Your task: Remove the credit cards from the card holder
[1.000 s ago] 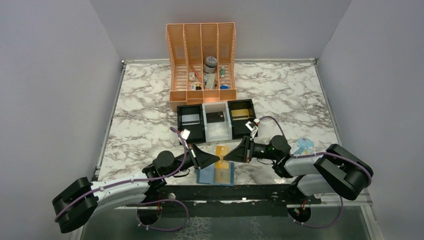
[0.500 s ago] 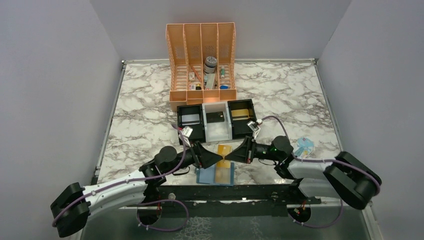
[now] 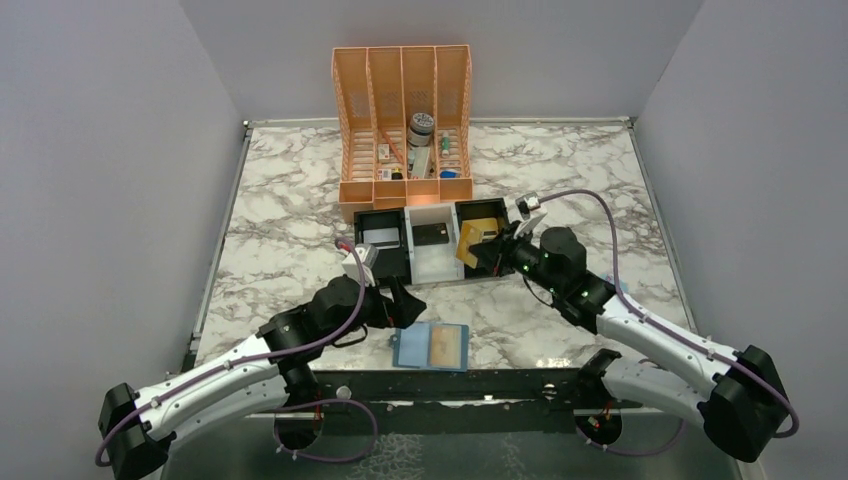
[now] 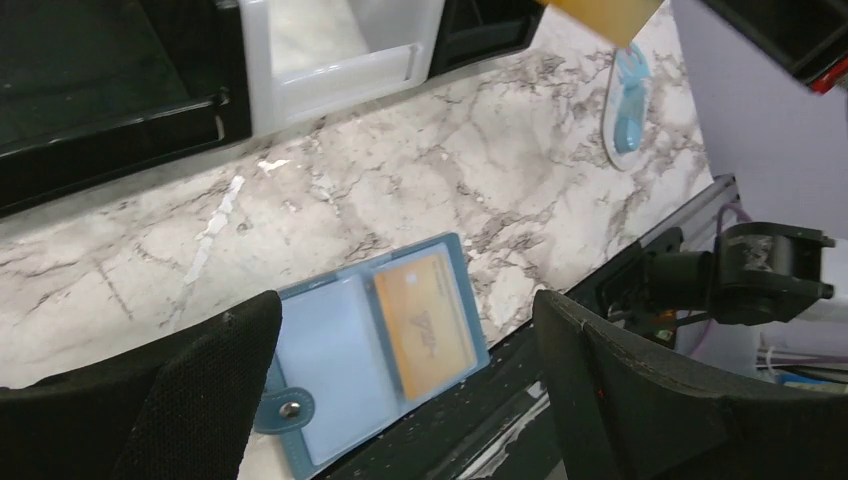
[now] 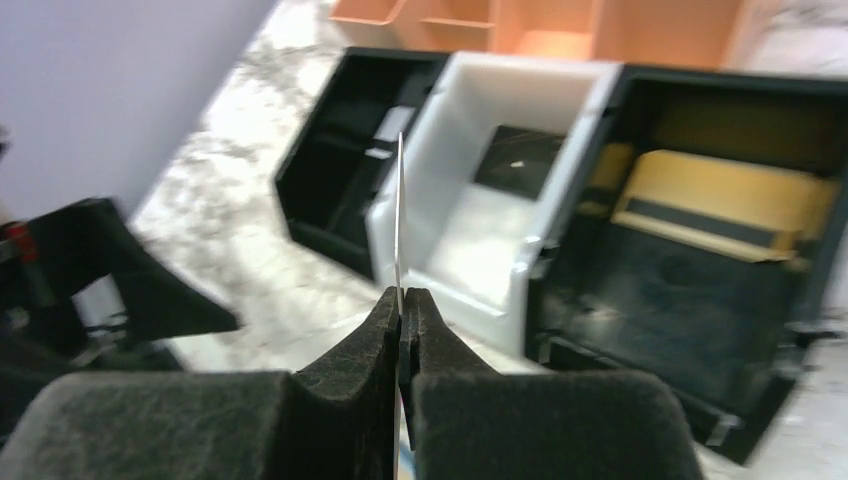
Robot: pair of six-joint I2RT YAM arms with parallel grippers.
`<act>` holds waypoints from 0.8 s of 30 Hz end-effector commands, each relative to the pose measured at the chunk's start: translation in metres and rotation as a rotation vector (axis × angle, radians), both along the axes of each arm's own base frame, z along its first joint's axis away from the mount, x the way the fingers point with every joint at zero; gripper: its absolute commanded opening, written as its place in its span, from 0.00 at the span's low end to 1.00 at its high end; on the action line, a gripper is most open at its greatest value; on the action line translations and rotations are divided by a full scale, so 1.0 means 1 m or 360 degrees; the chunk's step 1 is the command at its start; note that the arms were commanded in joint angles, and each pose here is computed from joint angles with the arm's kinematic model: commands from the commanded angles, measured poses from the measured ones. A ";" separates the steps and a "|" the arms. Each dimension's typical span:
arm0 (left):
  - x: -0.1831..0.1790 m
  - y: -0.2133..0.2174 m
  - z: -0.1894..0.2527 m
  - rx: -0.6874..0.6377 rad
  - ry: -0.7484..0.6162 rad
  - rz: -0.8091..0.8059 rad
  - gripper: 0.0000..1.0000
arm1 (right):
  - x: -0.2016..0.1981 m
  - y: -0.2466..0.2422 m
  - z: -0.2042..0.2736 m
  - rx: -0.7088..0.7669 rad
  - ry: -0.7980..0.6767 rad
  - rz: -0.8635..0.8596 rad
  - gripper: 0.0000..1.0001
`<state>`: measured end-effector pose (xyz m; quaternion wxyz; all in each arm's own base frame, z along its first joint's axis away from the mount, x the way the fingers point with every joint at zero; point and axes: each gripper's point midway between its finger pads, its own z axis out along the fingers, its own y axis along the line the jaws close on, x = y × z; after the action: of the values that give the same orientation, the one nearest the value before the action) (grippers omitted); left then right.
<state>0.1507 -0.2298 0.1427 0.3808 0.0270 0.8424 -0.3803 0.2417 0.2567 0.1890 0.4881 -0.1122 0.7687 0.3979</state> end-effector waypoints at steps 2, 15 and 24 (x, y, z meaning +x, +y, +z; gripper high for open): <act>-0.002 0.020 -0.020 0.0120 0.0017 0.0067 0.99 | 0.045 -0.048 -0.016 -0.0598 -0.0206 -0.0331 0.01; -0.003 0.025 -0.025 0.0147 0.0009 0.0067 0.99 | 0.102 -0.055 -0.032 -0.1479 -0.0882 -0.0113 0.01; -0.007 0.025 -0.026 0.0168 0.0009 0.0024 0.99 | 0.121 -0.053 -0.060 -0.1781 -0.1009 0.0014 0.01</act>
<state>0.1427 -0.2064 0.1133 0.3724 0.0317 0.8648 -0.3354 0.3478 0.2024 0.1220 0.5440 -0.4308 0.7169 -0.0667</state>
